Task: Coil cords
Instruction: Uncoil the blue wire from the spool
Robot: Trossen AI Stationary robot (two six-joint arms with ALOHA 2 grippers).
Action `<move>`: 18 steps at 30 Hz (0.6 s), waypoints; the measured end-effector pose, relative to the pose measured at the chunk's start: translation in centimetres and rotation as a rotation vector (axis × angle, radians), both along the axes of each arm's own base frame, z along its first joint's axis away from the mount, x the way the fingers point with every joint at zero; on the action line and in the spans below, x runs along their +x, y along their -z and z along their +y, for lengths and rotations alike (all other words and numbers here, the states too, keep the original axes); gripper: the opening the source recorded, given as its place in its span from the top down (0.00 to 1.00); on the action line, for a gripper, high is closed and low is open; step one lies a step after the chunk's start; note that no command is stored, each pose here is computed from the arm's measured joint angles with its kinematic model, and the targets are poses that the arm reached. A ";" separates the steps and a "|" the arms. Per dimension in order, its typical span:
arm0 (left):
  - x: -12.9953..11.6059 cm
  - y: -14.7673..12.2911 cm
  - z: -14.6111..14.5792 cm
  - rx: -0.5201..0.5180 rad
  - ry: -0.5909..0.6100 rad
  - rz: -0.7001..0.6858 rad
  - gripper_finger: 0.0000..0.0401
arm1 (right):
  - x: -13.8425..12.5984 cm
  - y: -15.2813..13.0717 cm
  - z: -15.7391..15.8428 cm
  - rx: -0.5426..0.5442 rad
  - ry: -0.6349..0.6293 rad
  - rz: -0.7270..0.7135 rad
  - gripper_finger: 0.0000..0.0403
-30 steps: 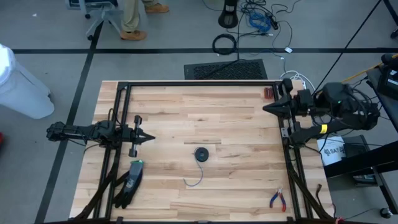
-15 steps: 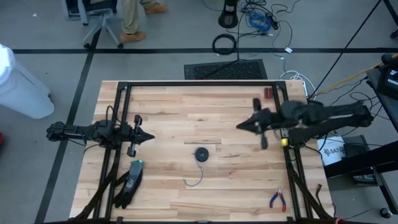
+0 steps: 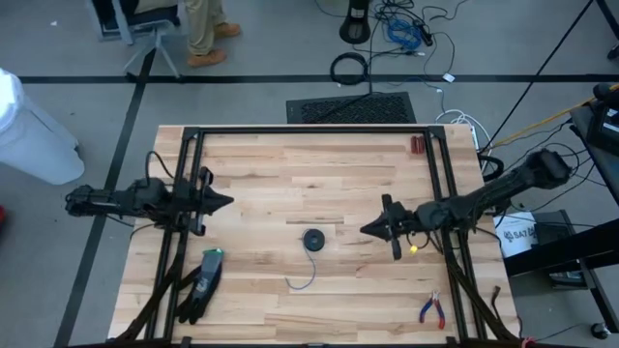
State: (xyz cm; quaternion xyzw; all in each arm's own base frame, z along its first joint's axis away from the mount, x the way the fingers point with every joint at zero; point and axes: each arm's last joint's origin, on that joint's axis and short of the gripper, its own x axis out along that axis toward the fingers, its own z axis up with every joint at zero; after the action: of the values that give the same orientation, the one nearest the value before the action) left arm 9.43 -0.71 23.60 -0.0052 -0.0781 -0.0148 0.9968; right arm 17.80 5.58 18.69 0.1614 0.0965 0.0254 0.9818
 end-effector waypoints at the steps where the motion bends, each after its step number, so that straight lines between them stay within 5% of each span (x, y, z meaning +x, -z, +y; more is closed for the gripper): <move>1: 0.1 -0.9 0.0 0.004 -0.001 0.007 1.00 | 0.1 0.2 0.3 -0.010 0.011 0.012 1.00; 8: 2.9 -6.1 -0.4 -0.043 0.042 0.297 1.00 | 1.9 0.2 2.1 -0.034 -0.007 0.062 1.00; 18: 8.8 -4.0 -3.3 -0.013 0.244 0.521 1.00 | 6.2 1.0 4.7 -0.104 -0.044 0.157 1.00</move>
State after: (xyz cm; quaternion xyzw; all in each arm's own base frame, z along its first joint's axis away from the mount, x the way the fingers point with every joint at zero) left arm 18.18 -4.03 27.62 -0.0244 0.1819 -0.1322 0.9741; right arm 23.97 10.33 17.65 0.1094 0.1780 0.0294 0.9775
